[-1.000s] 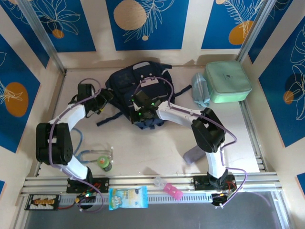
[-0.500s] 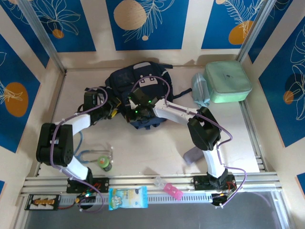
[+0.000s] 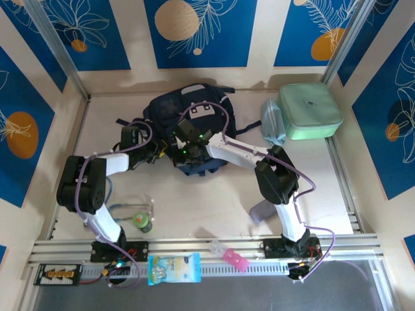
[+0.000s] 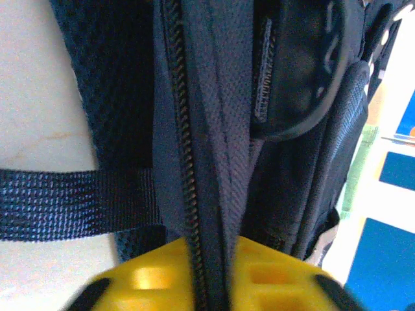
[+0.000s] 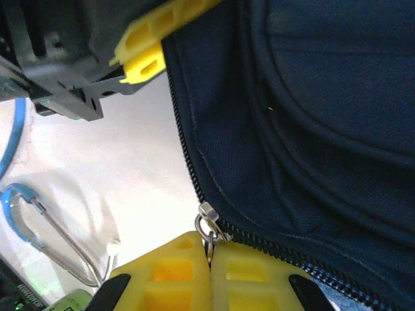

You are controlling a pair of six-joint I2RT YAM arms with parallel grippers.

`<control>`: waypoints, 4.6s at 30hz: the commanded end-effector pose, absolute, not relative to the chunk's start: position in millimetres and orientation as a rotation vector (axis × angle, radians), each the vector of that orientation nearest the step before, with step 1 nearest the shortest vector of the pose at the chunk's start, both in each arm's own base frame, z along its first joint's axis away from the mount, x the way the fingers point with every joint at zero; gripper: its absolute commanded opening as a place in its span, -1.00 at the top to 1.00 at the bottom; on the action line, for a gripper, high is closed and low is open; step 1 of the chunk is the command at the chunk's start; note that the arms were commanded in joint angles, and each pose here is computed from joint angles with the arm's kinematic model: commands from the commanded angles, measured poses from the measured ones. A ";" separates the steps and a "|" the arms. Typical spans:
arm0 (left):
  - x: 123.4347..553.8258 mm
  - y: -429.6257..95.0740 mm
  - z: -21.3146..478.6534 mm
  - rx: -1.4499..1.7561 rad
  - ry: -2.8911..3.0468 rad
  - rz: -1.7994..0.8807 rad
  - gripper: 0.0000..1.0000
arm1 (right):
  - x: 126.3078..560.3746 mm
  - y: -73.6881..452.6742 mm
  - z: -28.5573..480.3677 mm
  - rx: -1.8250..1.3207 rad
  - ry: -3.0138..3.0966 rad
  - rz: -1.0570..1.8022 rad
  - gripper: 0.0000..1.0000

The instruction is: Pack books, pencil case, and school supplies into a backpack

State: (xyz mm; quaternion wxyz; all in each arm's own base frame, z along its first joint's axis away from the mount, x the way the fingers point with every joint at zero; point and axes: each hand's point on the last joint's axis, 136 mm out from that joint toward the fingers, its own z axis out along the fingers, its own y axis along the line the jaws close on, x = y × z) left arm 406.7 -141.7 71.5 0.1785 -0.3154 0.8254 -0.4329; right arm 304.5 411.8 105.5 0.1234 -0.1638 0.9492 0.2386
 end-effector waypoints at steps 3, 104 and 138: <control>420.8 -146.4 79.4 -0.817 2.331 -1.223 0.95 | 293.7 369.8 99.3 -0.432 2.861 0.462 0.98; 353.0 -67.8 106.1 -0.979 2.557 -0.650 1.00 | 296.0 409.5 125.5 -0.506 2.761 0.362 1.00; 346.9 -56.5 123.0 -0.889 2.563 -0.601 1.00 | 376.3 277.0 111.3 -0.179 2.715 0.097 1.00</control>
